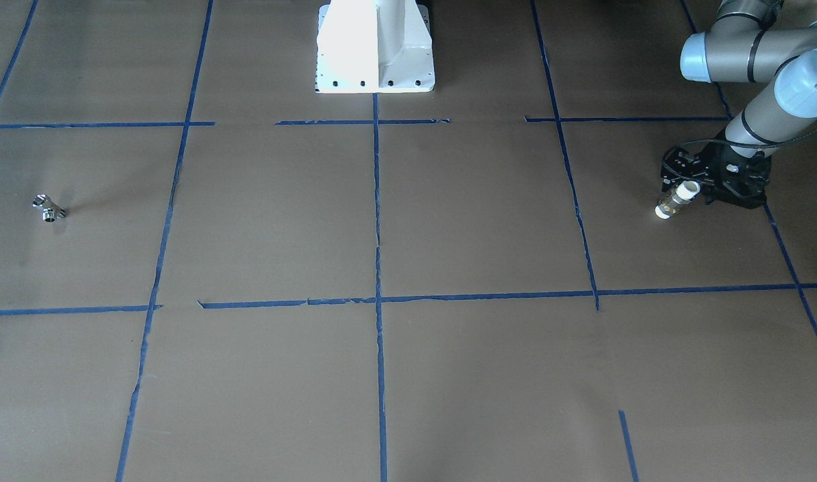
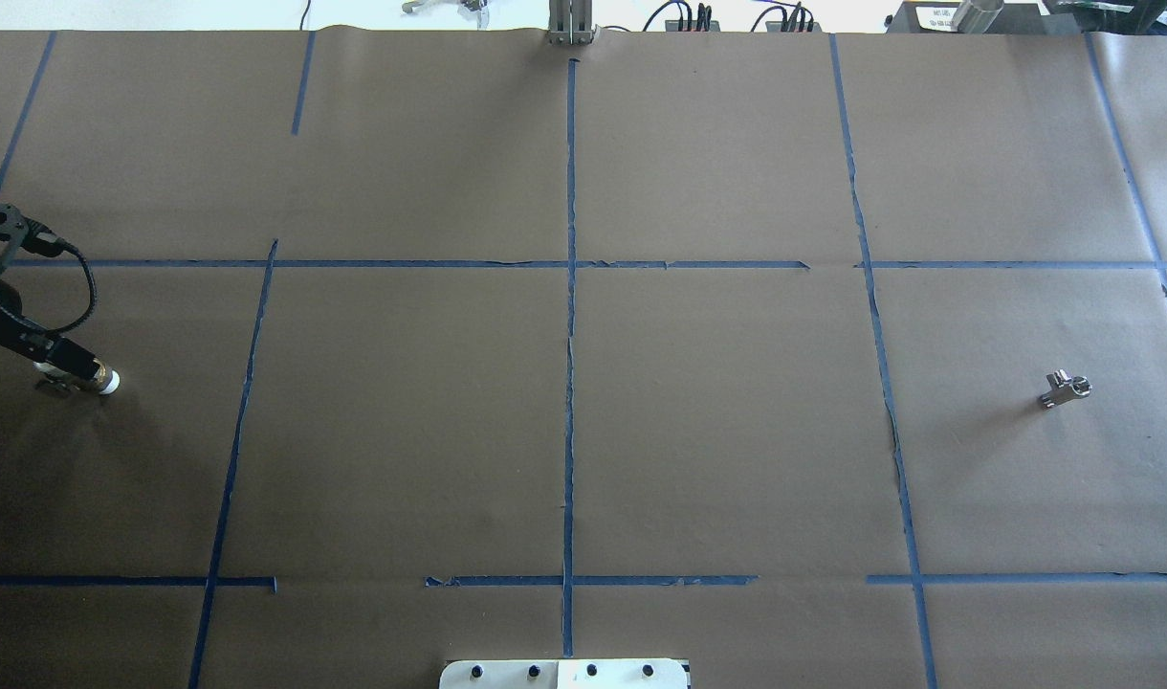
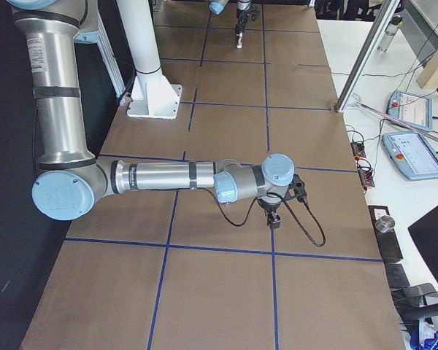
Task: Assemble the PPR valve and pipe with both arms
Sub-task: 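Lift the white fitting with the left gripper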
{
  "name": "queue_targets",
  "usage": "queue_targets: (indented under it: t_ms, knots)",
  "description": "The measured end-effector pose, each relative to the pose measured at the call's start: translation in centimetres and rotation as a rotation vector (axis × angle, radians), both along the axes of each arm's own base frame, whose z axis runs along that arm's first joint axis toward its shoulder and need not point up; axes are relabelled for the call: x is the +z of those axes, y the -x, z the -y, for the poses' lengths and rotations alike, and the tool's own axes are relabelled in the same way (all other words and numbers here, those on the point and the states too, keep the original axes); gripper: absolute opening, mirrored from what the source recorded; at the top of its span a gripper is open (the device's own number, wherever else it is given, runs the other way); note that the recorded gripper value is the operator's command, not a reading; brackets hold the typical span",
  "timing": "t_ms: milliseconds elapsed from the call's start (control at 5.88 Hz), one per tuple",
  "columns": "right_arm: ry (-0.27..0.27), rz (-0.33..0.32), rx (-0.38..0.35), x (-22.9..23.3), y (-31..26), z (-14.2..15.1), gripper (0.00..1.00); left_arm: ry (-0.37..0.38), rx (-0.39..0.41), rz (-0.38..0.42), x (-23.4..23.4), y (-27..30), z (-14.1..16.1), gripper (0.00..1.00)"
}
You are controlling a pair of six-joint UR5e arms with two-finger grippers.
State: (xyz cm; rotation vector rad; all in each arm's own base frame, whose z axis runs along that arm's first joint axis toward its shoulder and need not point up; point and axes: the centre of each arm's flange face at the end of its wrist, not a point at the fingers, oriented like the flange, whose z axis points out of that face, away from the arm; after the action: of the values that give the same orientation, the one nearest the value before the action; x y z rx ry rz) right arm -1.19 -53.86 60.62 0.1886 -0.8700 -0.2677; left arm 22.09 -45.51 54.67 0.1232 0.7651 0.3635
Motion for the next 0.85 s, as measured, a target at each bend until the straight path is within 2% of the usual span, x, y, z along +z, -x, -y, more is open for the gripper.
queue_targets:
  t_ms: [170,511,851]
  knots:
    - [0.0,0.0,0.0,-0.01,0.0,-0.01,1.0,0.0,0.001,0.0,0.01,-0.08,0.0,0.76]
    - [0.0,-0.001,0.0,0.0,-0.01,-0.01,1.0,0.001,0.004,0.001,0.06,-0.21,-0.04,0.45]
    - [-0.002,0.0,0.001,-0.11,0.0,0.04,1.0,0.0,0.005,-0.001,0.0,-0.28,-0.02,0.07]
